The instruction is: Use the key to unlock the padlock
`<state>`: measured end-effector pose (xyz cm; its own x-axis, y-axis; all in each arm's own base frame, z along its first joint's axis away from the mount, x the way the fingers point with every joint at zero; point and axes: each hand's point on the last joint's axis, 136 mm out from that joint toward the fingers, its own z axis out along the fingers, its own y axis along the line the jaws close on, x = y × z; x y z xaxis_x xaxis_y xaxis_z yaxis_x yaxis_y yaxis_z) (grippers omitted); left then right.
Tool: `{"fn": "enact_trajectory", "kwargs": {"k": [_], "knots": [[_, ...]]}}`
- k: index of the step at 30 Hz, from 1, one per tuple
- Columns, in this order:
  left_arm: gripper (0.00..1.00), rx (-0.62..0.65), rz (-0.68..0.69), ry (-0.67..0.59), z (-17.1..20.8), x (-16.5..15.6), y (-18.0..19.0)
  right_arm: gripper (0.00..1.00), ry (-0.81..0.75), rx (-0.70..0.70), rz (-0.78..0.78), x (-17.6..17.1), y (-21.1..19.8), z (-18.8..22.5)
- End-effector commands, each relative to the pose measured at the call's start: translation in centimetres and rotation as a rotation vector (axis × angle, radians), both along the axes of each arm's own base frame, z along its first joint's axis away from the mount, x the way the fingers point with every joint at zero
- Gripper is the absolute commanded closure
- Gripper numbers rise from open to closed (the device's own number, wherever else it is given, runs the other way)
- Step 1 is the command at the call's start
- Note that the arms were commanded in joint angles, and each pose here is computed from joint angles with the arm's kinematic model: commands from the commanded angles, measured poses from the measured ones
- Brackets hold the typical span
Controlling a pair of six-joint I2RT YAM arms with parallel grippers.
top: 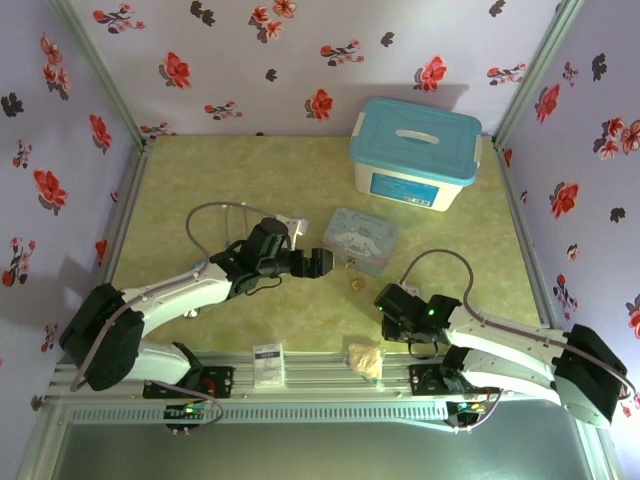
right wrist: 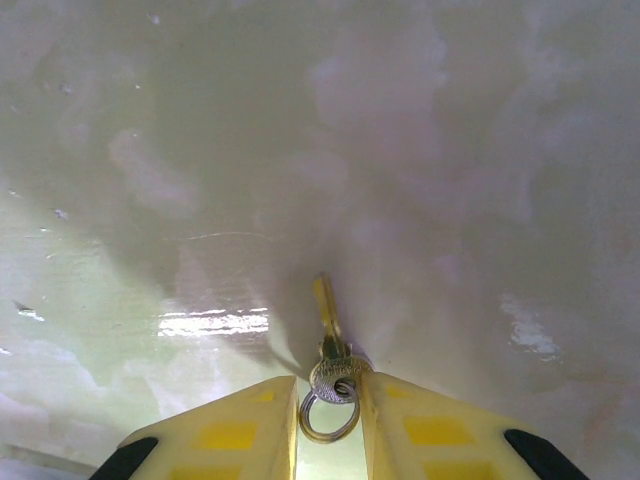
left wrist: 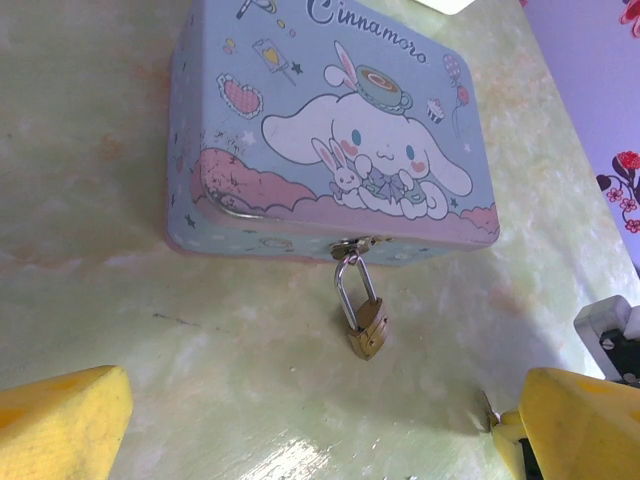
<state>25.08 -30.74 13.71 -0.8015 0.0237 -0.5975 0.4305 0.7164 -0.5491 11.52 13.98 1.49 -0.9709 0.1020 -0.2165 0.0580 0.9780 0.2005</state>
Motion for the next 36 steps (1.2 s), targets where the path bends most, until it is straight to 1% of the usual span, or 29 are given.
{"fn": "enact_trajectory", "kwargs": {"k": [1, 5, 11, 15, 17, 21, 25, 29, 32, 36], "knots": [[0.0, -0.033, 0.006, -0.022, 1.2, 0.6, -0.9, 0.78, 0.002, -0.059, -0.024, -0.3, -1.3, -0.9], [0.0, -0.03, 0.008, -0.016, 1.0, 0.6, -0.9, 0.8, -0.013, -0.068, -0.035, 0.0, -1.4, -1.1], [0.0, -0.028, 0.007, -0.016, 0.9, 0.5, -0.9, 0.87, -0.028, -0.044, -0.032, 0.2, -1.1, -1.4], [0.0, -0.021, 0.006, -0.019, 0.7, 0.6, -0.8, 0.98, -0.039, -0.027, -0.025, 0.4, -0.8, -1.2], [0.0, -0.025, 0.006, -0.021, 0.7, 0.6, -0.8, 1.0, -0.061, -0.017, -0.018, 0.7, -0.7, -0.6], [0.0, -0.046, 0.006, -0.03, 1.1, 0.6, -1.0, 1.0, -0.11, 0.048, 0.021, 1.2, 0.3, 1.1], [0.01, -0.098, -0.006, -0.081, 2.6, 0.2, -0.8, 1.0, -0.176, 0.111, 0.125, 1.9, 2.2, 3.7], [0.02, -0.201, -0.014, -0.133, 4.9, -0.3, -0.3, 1.0, -0.267, 0.216, 0.27, 2.7, 5.1, 6.8], [0.04, -0.303, -0.049, -0.116, 6.2, -1.0, -0.2, 1.0, -0.34, 0.302, 0.385, 3.0, 7.5, 9.2], [0.08, -0.399, -0.105, -0.094, 6.9, -2.1, -0.2, 1.0, -0.418, 0.414, 0.512, 3.0, 10.4, 12.0]]}}
